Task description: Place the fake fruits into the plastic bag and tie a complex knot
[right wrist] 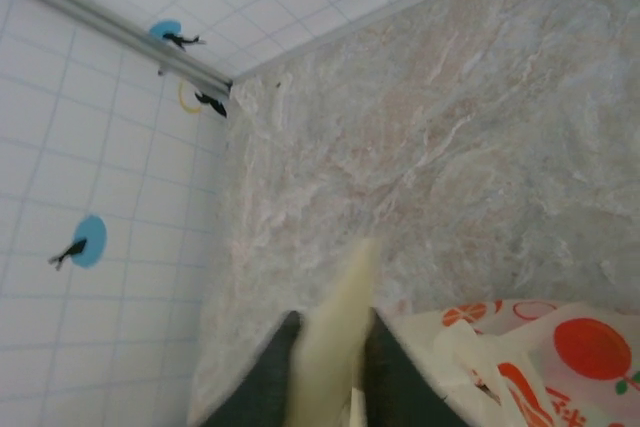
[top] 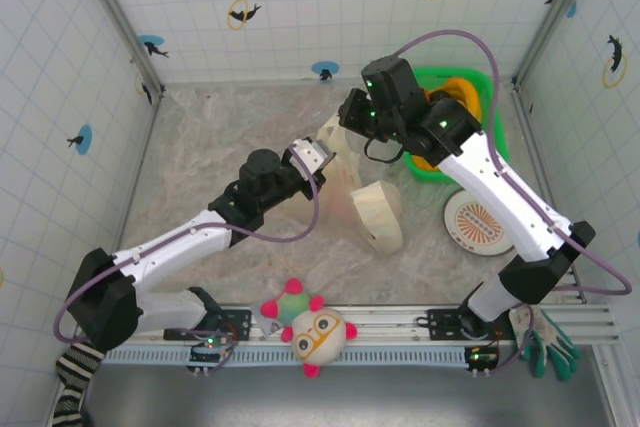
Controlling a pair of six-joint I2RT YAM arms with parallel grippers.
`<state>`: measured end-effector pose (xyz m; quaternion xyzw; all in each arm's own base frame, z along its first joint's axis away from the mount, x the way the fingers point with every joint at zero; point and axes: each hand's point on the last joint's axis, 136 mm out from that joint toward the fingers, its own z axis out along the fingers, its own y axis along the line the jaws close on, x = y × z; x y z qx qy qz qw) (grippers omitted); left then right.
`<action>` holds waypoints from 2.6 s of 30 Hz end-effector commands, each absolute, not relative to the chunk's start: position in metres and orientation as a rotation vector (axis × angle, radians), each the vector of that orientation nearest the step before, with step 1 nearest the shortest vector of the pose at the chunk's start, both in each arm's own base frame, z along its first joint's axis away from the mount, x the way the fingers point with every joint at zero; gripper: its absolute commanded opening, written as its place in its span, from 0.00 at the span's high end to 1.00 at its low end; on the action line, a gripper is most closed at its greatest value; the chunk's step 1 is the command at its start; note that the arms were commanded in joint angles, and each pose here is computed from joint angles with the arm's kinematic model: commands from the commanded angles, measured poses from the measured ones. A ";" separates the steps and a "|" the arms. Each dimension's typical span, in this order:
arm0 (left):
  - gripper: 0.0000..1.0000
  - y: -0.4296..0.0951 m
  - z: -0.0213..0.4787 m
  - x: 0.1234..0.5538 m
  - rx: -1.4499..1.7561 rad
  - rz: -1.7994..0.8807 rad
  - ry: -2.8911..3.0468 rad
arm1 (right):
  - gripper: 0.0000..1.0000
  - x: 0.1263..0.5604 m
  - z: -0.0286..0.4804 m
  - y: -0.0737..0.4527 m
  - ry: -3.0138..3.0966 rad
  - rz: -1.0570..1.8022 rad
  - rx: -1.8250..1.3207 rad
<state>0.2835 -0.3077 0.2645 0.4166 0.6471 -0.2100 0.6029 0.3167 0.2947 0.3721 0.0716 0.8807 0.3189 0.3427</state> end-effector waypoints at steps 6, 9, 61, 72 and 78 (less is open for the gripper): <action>1.00 -0.306 0.270 0.268 0.948 -0.563 1.472 | 1.00 0.312 0.395 0.284 2.139 0.785 -0.200; 1.00 -0.308 0.266 0.262 0.961 -0.609 1.477 | 1.00 0.299 0.409 0.295 1.974 0.930 -0.435; 0.25 -0.319 0.360 0.248 1.103 -1.386 1.271 | 1.00 0.258 0.431 0.305 1.445 1.196 -1.049; 0.70 -0.325 0.349 0.250 1.107 -1.404 1.277 | 1.00 0.256 0.429 0.305 1.436 1.203 -1.058; 0.99 -0.323 0.347 0.248 1.095 -1.387 1.279 | 0.85 0.266 0.428 0.293 1.456 1.159 -1.031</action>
